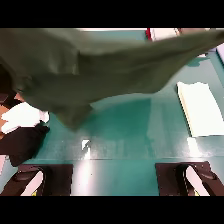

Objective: Fold the shirts.

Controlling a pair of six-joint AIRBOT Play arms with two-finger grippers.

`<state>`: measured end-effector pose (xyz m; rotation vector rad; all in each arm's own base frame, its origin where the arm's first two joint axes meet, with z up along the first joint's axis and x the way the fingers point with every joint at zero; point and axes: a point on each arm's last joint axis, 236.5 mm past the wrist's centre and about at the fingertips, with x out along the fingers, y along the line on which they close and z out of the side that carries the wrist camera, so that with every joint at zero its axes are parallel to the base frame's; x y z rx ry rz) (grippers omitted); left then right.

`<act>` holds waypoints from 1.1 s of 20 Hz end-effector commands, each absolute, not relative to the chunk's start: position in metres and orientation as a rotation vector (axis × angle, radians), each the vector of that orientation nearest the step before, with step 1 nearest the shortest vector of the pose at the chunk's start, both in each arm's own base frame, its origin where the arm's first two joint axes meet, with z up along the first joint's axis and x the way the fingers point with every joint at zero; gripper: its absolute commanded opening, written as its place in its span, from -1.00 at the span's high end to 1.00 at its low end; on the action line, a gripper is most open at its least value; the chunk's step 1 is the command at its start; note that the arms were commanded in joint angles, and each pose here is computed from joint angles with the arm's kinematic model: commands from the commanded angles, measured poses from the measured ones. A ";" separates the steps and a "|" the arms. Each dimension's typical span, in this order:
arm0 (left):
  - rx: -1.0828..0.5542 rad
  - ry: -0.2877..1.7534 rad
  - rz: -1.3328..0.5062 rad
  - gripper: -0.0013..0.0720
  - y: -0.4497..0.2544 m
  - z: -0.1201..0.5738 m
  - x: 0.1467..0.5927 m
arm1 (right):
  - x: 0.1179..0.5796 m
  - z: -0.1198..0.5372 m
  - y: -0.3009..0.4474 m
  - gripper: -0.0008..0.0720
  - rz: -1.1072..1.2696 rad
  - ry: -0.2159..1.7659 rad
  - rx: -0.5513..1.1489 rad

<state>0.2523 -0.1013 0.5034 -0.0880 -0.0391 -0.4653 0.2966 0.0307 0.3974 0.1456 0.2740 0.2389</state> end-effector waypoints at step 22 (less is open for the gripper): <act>-0.324 1.025 -0.344 0.90 -0.081 0.067 0.524 | 0.476 0.061 -0.002 0.94 0.162 1.214 0.100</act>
